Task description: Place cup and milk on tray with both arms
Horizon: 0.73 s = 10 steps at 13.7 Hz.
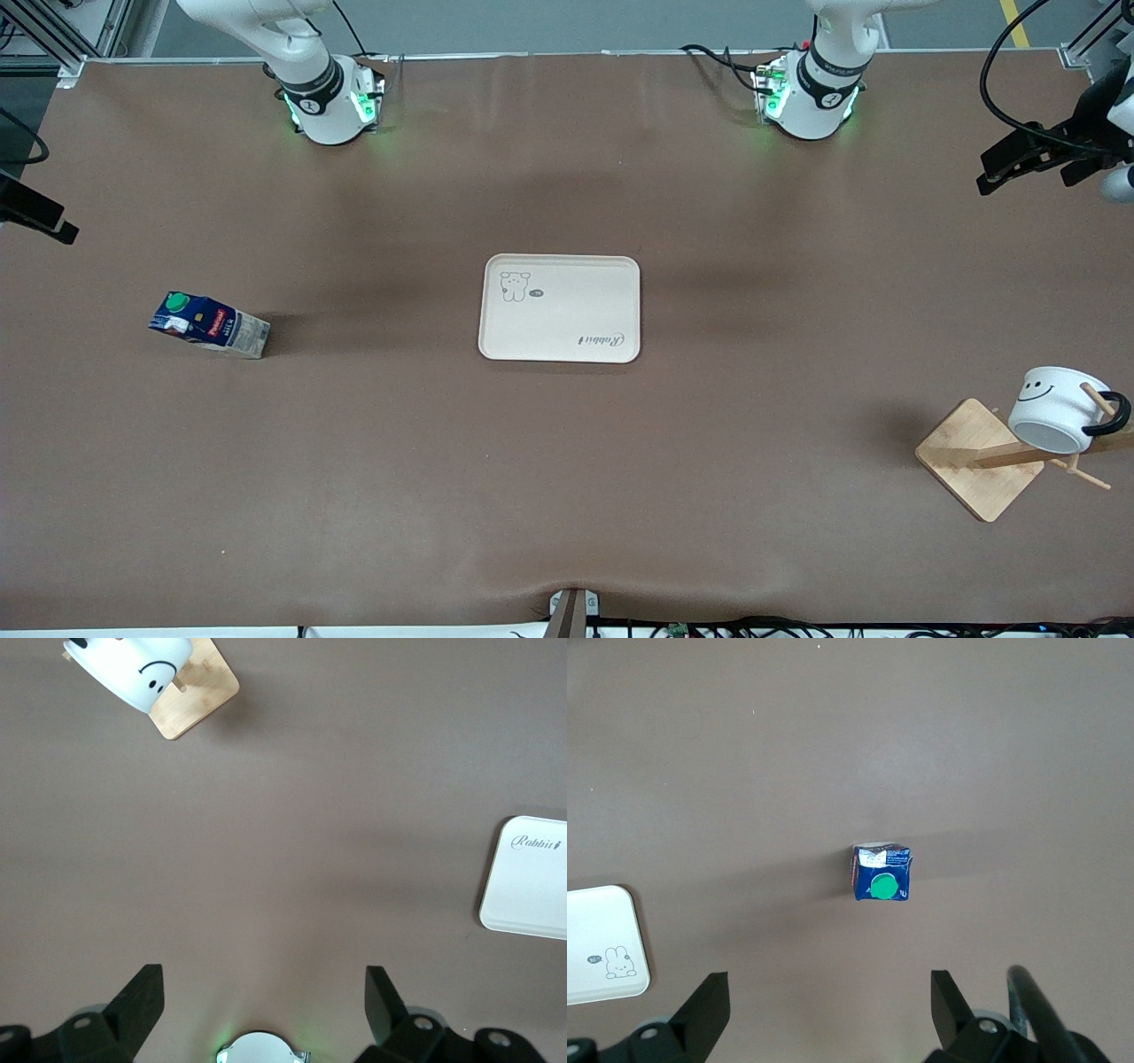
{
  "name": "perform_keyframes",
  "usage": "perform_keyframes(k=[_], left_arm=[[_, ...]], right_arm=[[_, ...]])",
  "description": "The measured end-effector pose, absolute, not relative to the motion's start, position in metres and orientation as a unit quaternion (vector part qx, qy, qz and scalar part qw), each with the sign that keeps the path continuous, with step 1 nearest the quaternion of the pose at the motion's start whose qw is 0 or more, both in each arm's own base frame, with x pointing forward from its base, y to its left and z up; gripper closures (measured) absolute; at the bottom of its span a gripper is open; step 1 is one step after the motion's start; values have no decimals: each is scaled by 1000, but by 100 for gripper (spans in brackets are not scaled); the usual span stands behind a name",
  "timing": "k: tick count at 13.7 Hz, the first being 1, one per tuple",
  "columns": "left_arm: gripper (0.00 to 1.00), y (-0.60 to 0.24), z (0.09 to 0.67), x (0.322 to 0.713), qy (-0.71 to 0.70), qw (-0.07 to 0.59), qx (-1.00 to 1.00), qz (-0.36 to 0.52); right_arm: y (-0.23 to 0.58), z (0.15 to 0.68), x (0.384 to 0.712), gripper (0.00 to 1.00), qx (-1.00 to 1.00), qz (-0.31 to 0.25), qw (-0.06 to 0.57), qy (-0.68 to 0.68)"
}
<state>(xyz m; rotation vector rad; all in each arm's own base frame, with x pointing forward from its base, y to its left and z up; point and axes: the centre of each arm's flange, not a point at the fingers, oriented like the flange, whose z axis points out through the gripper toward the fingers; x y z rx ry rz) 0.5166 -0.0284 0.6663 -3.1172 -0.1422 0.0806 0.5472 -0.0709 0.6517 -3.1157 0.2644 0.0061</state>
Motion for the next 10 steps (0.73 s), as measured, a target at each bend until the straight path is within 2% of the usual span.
perform_keyframes(k=[4, 10], left_arm=[[0, -26, 667, 521, -48, 11, -999, 24], [0, -13, 663, 536, -50, 50, -997, 21]], right_arm=[[-72, 651, 547, 0, -996, 2, 7, 85], [-72, 651, 547, 0, -996, 2, 7, 86]])
